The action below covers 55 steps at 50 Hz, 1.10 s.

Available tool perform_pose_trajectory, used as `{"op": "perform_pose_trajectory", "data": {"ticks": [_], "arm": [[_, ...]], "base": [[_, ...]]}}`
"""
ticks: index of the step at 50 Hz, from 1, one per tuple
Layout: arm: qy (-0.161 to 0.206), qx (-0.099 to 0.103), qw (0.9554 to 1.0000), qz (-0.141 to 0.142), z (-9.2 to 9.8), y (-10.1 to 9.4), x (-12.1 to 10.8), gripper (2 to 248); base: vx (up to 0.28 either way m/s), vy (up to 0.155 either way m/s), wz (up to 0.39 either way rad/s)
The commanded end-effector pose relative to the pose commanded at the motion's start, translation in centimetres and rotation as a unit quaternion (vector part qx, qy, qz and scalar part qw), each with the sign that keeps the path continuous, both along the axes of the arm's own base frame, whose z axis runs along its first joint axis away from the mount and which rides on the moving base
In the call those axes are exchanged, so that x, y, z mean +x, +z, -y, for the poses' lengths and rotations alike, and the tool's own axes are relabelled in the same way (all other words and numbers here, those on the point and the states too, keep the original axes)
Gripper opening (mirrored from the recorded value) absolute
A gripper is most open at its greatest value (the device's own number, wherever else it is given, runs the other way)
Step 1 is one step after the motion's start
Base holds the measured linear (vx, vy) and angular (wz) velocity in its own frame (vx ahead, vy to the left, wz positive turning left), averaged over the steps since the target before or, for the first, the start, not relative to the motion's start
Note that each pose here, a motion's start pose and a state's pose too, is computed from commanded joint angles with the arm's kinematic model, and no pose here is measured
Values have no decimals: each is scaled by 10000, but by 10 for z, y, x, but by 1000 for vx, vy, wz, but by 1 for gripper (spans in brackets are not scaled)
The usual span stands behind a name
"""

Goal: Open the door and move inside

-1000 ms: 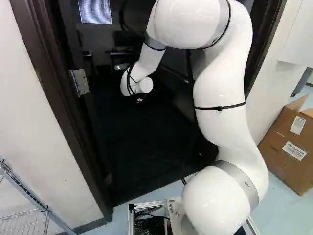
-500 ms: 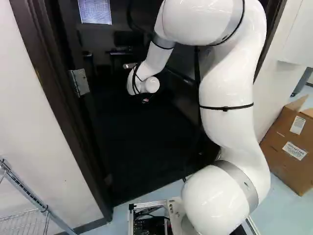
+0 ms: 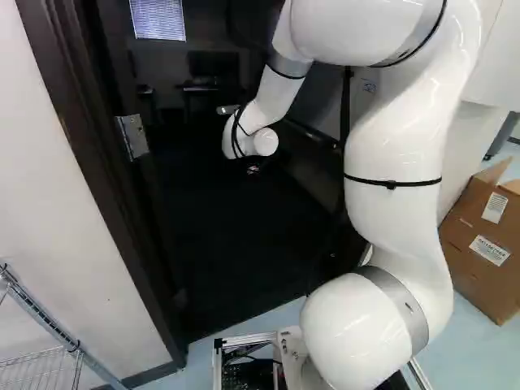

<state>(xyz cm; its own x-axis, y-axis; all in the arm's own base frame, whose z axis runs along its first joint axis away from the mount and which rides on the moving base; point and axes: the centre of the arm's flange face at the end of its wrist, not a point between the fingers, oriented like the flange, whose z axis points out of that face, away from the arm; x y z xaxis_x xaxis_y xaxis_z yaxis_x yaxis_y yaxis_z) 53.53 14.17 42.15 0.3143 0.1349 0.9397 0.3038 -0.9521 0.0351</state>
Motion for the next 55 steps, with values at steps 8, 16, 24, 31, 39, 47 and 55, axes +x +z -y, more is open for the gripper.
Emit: {"op": "perform_pose_trajectory", "data": {"ticks": [8, 16, 24, 31, 39, 47, 55], "arm": [[-97, -6, 9999, -23, 13, 1, -8, 247], [-197, -11, 9998, -44, 26, 2, -17, 247], [-301, -14, 9995, -64, 39, 2, -25, 247], [-394, -17, 9992, -79, 50, 3, -32, 247], [-504, -19, 9987, -95, 63, 3, -41, 247], [-615, -21, 9980, -109, 75, 4, -49, 247], [-710, -31, 9974, -119, 87, 4, -58, 247]], "base": [[0, 0, 0], [0, 0, 0], [0, 0, 0], [0, 0, 0], [0, 0, 0], [0, 0, 0], [0, 0, 0]]}}
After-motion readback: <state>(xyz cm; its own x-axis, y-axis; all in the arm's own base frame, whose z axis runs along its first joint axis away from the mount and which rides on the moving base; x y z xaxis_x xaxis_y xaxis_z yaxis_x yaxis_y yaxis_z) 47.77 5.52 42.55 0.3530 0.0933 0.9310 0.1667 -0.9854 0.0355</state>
